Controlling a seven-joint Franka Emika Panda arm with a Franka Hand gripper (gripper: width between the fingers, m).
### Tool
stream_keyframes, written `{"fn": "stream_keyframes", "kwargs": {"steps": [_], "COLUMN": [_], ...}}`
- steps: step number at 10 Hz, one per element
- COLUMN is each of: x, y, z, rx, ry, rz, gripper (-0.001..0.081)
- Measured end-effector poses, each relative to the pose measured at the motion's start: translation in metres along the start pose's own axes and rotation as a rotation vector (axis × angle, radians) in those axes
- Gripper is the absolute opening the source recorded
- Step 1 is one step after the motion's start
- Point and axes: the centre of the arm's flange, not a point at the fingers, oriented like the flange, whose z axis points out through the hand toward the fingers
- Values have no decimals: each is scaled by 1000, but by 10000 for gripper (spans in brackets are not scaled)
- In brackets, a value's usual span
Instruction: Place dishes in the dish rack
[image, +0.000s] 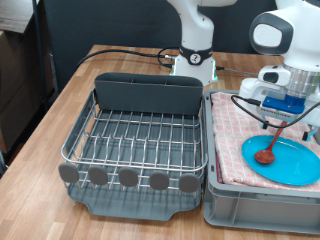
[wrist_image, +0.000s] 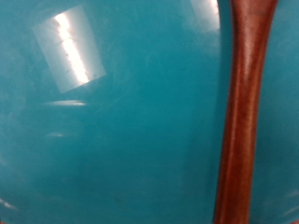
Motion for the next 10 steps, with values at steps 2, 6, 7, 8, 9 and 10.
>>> {"fn": "stream_keyframes", "kwargs": {"steps": [2,6,7,8,9,10], "x": [0,0,0,-1,-2,-2], "y": [1,2,2,2,2,3], "z": [4,12,13,14,14,13], "rx": [2,7,9,9,9,7], "ry": [-2,-1,2,2,2,3], "rz": [7,14,17,20,22,22], "gripper": [803,541,379,219,219,91]}}
